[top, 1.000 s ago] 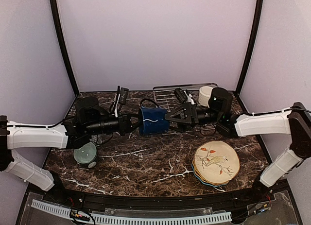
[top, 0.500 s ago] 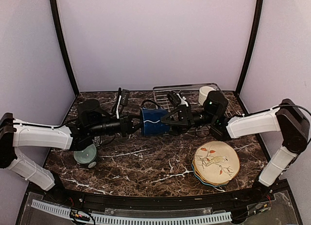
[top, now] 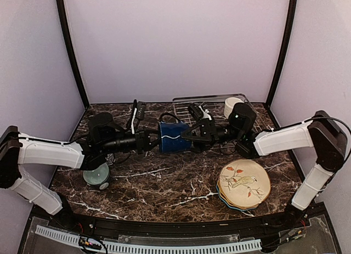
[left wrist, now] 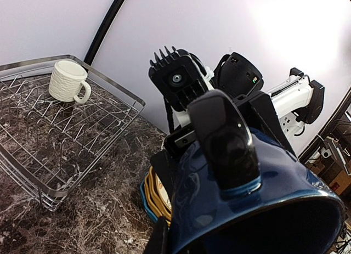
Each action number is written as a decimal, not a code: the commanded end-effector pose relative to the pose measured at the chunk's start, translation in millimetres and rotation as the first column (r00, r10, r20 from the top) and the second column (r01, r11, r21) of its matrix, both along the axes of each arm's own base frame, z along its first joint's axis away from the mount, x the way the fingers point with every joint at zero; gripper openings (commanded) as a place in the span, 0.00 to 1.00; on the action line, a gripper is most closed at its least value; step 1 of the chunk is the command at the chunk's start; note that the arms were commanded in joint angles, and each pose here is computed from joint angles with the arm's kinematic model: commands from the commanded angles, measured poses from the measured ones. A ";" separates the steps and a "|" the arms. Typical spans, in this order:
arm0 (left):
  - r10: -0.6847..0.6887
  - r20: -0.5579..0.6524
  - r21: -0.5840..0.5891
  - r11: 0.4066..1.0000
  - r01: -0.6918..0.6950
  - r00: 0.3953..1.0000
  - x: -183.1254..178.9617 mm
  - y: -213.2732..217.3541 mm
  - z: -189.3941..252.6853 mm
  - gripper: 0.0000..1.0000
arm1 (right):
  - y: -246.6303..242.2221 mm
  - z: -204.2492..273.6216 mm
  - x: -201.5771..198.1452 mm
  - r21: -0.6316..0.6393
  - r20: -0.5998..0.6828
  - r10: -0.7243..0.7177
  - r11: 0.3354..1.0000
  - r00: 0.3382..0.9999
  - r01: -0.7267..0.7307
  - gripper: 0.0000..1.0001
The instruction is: Load the mixed dishes into the dish rack
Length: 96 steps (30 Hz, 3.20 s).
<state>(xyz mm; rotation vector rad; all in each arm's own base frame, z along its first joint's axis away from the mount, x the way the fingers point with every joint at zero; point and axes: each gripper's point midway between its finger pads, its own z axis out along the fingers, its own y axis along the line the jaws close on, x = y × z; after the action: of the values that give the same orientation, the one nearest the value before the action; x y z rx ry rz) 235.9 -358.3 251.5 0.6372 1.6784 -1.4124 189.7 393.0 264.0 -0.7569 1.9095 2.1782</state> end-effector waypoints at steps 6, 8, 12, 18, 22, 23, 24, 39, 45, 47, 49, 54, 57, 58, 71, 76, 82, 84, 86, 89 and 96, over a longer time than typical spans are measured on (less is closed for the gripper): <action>-0.025 0.022 -0.045 0.999 0.026 0.999 -5.1 0.2 13.2 0.30 | -2.3 29.0 -1.1 0.095 0.099 -0.011 0.995 0.995 0.002 0.00; -0.017 0.022 -0.046 0.999 0.018 1.000 -4.0 2.4 14.5 0.39 | -6.0 30.2 2.8 0.092 0.100 -0.029 0.996 0.995 0.020 0.00; 0.005 0.029 -0.032 0.999 -0.004 1.000 -1.4 6.9 15.3 0.53 | -16.1 31.2 14.1 0.077 0.109 -0.085 0.994 0.990 0.077 0.00; 0.116 0.057 0.033 0.993 -0.118 0.992 12.2 26.9 12.8 0.72 | -50.5 23.1 53.1 -0.017 0.152 -0.256 0.965 0.955 0.261 0.00; 0.229 0.083 0.155 0.958 -0.240 0.970 24.8 45.5 3.7 0.80 | -89.3 0.9 95.2 -0.212 0.244 -0.423 0.855 0.873 0.474 0.00; 0.247 0.098 0.162 0.952 -0.260 0.964 26.3 48.8 10.3 0.82 | -101.9 -0.9 106.3 -0.249 0.294 -0.463 0.807 0.836 0.535 0.00; 0.281 0.101 0.219 0.930 -0.297 0.954 30.4 55.5 0.7 0.83 | -116.4 -1.8 117.6 -0.285 0.348 -0.496 0.752 0.795 0.594 0.00; 0.409 0.213 0.353 0.814 -0.460 0.887 37.5 96.9 1.9 0.94 | -257.0 -16.2 211.6 -0.546 0.771 -0.328 0.099 0.546 0.832 0.00; 0.410 0.216 0.361 0.810 -0.462 0.886 35.6 100.0 -0.4 0.94 | -252.9 -32.3 225.0 -0.596 0.759 -0.246 0.111 0.603 0.795 0.00; 0.408 0.215 0.363 0.810 -0.461 0.887 34.8 100.4 -1.5 0.94 | -250.1 -35.8 229.9 -0.605 0.759 -0.207 0.125 0.617 0.786 0.00; 0.407 0.216 0.364 0.810 -0.460 0.888 34.4 100.5 -2.3 0.94 | -249.1 -42.5 233.9 -0.624 0.751 -0.174 0.127 0.637 0.771 0.00; 0.406 0.227 0.357 0.811 -0.464 0.885 34.4 101.0 -1.5 0.94 | -245.8 -67.4 244.0 -0.684 0.715 -0.082 0.127 0.695 0.719 0.00; 0.404 0.232 0.359 0.810 -0.464 0.885 34.5 100.9 -2.8 0.94 | -243.1 -82.5 247.1 -0.715 0.688 -0.042 0.135 0.725 0.686 0.00; 0.402 0.233 0.361 0.810 -0.463 0.885 34.4 100.8 -3.6 0.94 | -243.4 -86.0 248.9 -0.720 0.684 -0.033 0.131 0.729 0.682 0.00; 0.398 0.221 0.388 0.802 -0.455 0.890 34.6 100.6 -14.1 0.94 | -262.4 -139.9 265.9 -0.804 0.593 0.067 -0.019 0.803 0.595 0.00; 0.397 0.220 0.391 0.801 -0.453 0.891 34.3 100.8 -16.5 0.94 | -270.8 -154.9 267.2 -0.826 0.555 0.082 -0.064 0.828 0.560 0.06; 0.398 0.219 0.393 0.800 -0.454 0.891 34.6 101.2 -17.3 0.94 | -285.8 -160.3 271.0 -0.838 0.530 0.083 -0.101 0.844 0.536 0.16; 0.398 0.219 0.394 0.799 -0.453 0.891 34.7 101.1 -17.8 0.94 | -291.3 -160.2 271.8 -0.841 0.524 0.076 -0.107 0.848 0.530 0.18; 0.408 0.222 0.397 0.792 -0.465 0.885 36.5 102.5 -18.5 0.94 | -296.8 -160.4 273.7 -0.843 0.522 0.065 -0.113 0.850 0.526 0.21; 0.419 0.228 0.401 0.782 -0.477 0.879 38.9 103.8 -19.5 0.94 | -304.1 -164.1 275.4 -0.850 0.511 0.052 -0.123 0.858 0.513 0.26; 0.418 0.227 0.408 0.779 -0.476 0.880 40.9 102.1 -20.8 0.94 | -313.3 -174.2 280.9 -0.859 0.495 0.024 -0.133 0.868 0.494 0.35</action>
<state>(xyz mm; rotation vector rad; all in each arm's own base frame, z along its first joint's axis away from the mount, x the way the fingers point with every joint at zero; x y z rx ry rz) 275.6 -259.3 240.3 0.5005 1.8935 -0.6582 464.7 93.1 104.2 -0.6790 2.8065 -0.1271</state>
